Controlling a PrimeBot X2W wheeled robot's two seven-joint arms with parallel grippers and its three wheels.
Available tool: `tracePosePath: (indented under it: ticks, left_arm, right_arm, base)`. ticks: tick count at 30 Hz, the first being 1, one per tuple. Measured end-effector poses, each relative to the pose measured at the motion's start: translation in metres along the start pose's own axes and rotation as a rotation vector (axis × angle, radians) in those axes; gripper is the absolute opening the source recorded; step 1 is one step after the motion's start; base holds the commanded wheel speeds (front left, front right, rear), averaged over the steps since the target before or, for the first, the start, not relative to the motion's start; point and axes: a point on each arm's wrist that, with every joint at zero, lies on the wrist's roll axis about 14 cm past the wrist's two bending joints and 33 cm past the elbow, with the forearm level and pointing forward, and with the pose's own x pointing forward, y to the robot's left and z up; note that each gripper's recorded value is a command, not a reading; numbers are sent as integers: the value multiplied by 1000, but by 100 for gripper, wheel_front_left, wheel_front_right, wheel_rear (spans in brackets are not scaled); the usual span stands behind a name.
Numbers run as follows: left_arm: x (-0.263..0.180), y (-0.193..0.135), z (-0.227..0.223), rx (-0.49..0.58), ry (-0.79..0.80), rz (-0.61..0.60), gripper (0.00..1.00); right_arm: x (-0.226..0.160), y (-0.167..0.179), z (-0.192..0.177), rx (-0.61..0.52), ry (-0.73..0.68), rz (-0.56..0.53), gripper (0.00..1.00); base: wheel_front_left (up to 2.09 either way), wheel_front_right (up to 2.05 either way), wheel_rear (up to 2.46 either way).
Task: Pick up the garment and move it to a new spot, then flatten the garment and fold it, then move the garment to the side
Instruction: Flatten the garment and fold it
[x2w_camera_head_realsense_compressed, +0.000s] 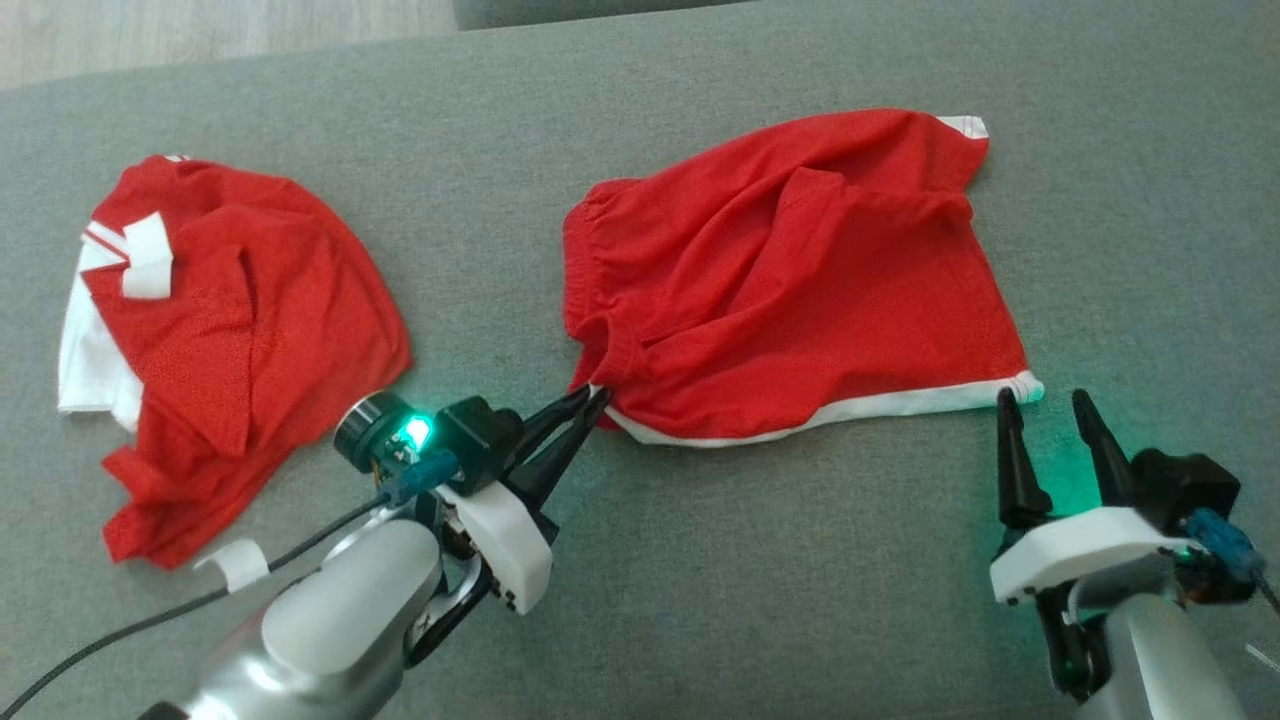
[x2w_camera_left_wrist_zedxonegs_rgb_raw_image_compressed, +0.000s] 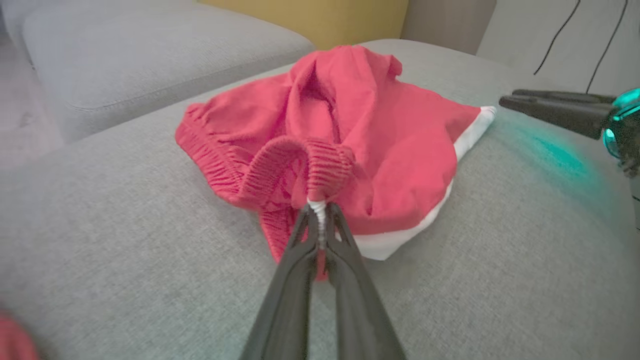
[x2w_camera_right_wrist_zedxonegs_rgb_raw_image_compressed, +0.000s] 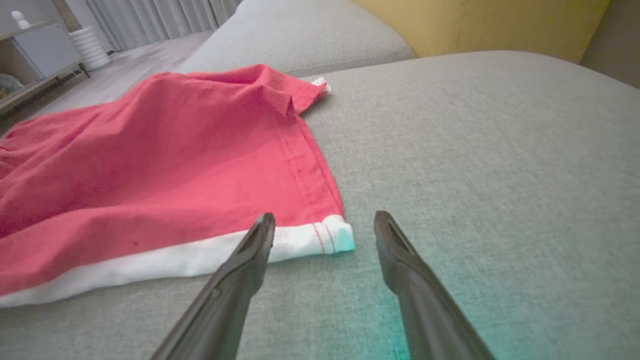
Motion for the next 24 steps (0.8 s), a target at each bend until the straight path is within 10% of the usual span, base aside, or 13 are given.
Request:
tracePosePath:
  ticks: [24]
  left_arm:
    - [-14,-5,14,-11,-56,43,0]
  right_arm:
    - [21,-8,-26,74,128,-47,100]
  base:
    - [0,0,0]
